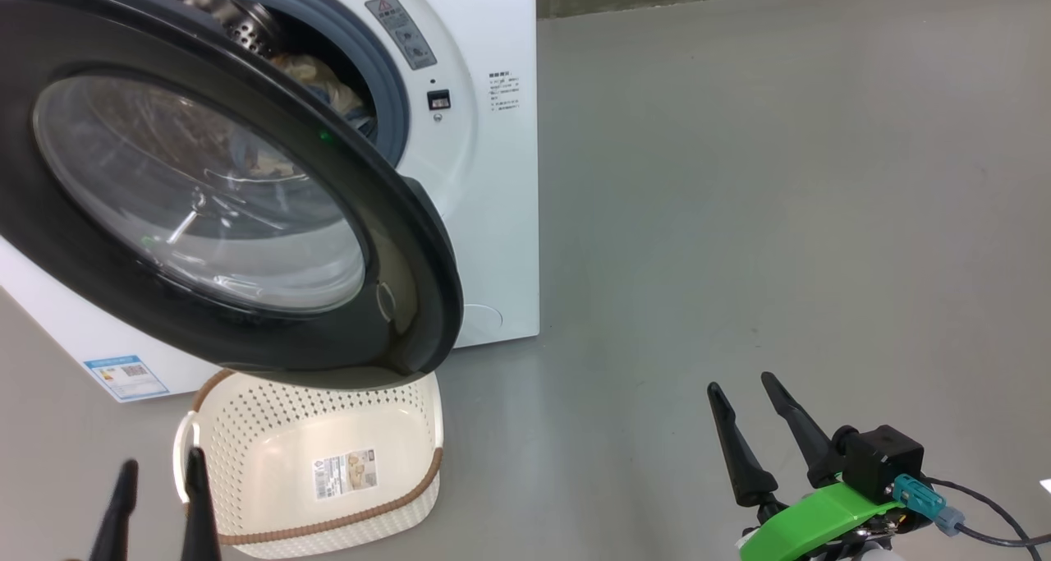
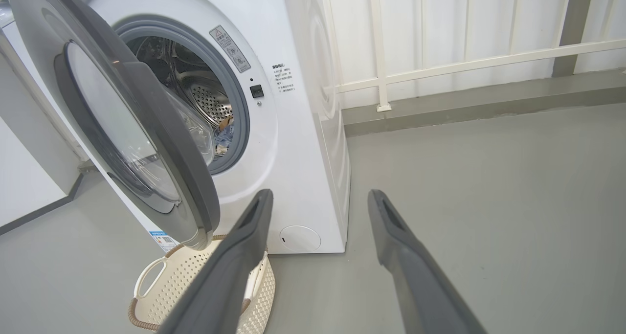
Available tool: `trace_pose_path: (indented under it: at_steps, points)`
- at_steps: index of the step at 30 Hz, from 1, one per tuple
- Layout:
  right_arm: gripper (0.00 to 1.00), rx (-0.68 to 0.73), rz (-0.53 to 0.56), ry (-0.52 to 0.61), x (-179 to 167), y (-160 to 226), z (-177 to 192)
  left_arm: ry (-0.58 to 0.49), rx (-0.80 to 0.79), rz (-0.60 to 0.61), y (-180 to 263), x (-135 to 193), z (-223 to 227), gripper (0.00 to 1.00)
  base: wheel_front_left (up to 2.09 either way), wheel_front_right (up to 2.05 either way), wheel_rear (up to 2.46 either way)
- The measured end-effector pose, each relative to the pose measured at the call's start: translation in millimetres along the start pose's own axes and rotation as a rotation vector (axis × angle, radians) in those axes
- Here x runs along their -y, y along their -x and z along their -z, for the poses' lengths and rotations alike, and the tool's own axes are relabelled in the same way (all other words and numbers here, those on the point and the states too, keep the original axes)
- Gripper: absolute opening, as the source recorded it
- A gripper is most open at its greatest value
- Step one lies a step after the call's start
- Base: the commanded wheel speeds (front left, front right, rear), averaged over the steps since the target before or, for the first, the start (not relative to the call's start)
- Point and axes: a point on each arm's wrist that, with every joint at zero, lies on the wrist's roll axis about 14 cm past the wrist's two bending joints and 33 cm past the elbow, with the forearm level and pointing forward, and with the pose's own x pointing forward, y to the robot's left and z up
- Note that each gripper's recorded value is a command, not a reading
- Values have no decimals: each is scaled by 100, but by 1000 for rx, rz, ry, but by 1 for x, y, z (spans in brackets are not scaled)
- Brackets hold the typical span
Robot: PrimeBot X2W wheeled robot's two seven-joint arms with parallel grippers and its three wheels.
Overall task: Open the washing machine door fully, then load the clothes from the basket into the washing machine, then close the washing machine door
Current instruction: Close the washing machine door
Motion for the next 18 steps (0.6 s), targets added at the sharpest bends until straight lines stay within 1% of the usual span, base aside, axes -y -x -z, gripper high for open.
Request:
trace_pose_path:
  at_steps: [4,7,18]
  points:
    - [100,2,1,1,0,0,-1,-90,-56,-3,8,-3,15,100,0,0,0]
    - [100,5,0,2,0,0,-2,-136,-88,2,11,-4,24,100,0,0,0]
    - [100,8,0,8,0,1,-3,-196,-138,2,16,-7,38,100,0,0,0]
